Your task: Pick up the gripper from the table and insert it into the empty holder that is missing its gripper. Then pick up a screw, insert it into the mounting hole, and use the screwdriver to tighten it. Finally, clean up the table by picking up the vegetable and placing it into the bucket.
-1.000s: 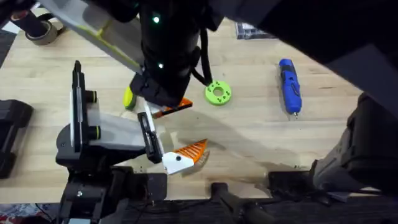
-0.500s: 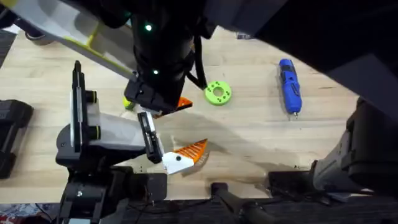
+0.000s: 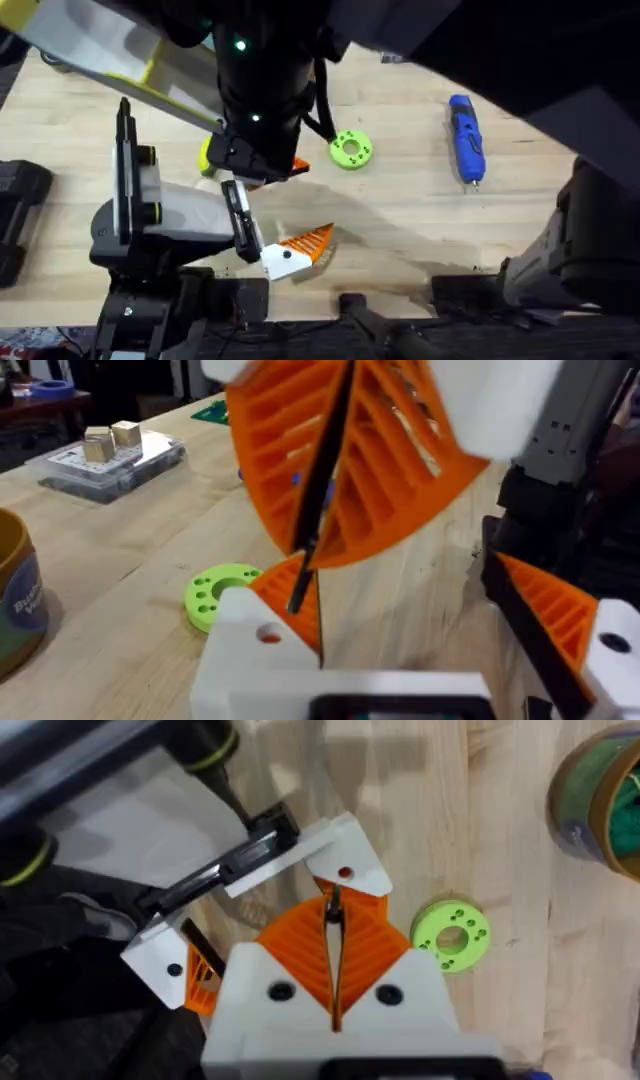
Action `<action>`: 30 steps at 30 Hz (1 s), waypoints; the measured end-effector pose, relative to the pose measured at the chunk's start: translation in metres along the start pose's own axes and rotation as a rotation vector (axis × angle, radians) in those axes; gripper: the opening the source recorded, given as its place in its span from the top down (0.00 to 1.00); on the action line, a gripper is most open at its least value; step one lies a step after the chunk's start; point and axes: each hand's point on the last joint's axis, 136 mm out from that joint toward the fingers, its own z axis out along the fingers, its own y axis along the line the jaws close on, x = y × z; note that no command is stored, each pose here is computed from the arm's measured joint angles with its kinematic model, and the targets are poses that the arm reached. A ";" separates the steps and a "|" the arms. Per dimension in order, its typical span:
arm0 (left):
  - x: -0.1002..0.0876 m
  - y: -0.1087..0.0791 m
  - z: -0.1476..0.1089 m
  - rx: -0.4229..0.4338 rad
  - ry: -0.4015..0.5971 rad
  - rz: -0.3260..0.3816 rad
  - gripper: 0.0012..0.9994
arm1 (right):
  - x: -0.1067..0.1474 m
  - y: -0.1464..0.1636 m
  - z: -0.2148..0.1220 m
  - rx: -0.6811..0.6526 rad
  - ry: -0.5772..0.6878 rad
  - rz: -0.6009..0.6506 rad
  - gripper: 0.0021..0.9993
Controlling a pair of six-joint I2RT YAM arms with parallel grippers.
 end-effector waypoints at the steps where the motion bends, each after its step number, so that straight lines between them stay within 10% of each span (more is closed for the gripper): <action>1: 0.000 0.000 0.000 0.000 0.000 0.000 0.01 | 0.000 0.000 0.000 0.000 0.000 -0.002 0.99; 30: 0.000 0.000 0.000 0.002 0.000 -0.008 0.01 | -0.001 -0.002 0.014 -0.008 0.031 -0.041 0.99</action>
